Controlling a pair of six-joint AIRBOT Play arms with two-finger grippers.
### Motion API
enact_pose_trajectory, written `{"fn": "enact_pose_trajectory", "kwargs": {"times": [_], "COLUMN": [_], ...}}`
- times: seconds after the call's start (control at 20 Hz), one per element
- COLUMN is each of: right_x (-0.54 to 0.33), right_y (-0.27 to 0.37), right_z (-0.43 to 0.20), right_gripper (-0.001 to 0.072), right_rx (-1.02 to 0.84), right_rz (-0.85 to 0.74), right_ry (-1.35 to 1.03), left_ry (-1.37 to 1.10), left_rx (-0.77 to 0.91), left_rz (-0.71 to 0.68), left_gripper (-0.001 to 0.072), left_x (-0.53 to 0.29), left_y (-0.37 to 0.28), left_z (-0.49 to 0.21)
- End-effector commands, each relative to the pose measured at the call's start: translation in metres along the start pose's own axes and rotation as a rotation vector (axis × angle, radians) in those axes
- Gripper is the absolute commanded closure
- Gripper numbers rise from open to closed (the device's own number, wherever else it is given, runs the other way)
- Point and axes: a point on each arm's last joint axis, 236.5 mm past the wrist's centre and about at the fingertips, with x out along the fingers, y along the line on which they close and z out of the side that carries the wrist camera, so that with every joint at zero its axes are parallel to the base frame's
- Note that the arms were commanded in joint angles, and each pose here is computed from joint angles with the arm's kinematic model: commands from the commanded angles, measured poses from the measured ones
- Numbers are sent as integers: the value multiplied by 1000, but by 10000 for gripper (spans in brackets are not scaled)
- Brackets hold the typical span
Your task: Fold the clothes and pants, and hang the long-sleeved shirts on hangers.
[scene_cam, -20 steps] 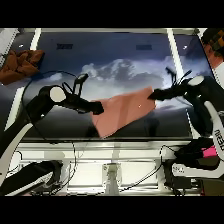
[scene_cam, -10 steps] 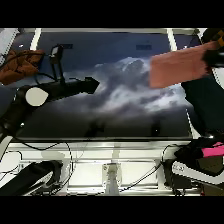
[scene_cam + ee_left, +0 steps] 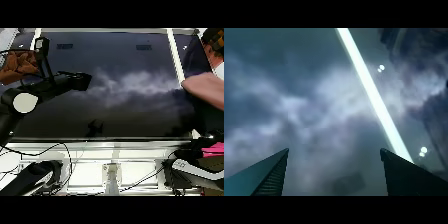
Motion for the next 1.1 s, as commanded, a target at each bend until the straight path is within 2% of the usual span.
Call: {"fn": "enact_pose_trajectory", "kwargs": {"times": [0.0, 0.05, 0.1, 0.15, 0.2, 0.45, 0.7, 1.05], "right_x": [0, 2, 3, 3, 4, 5, -3, -94], "right_y": [-58, -58, -58, -56, -53, -38, 33, 113], "right_z": [-23, -20, -19, -18, -16, -11, 18, 84], "right_gripper": [694, 623, 416, 155, 2, 25, 40, 55], "right_rx": [73, 83, 86, 85, 85, 86, -37, -192], "right_rz": [-157, -143, -135, -127, -114, -51, 211, 329], "right_ry": [101, 88, 86, 83, 72, 54, -74, -447], "left_ry": [-14, -13, -13, -13, -13, -13, -13, -13], "left_rx": [16, 15, 15, 15, 15, 15, 15, 15], "left_rz": [9, 9, 9, 9, 9, 9, 9, 9], "left_gripper": [92, 92, 92, 92, 92, 91, 92, 91], "left_x": [-2, -2, -2, -2, -2, -2, -2, -2], "left_y": [2, 2, 2, 2, 2, 2, 2, 2], "left_z": [4, 3, 3, 3, 3, 3, 3, 3]}}
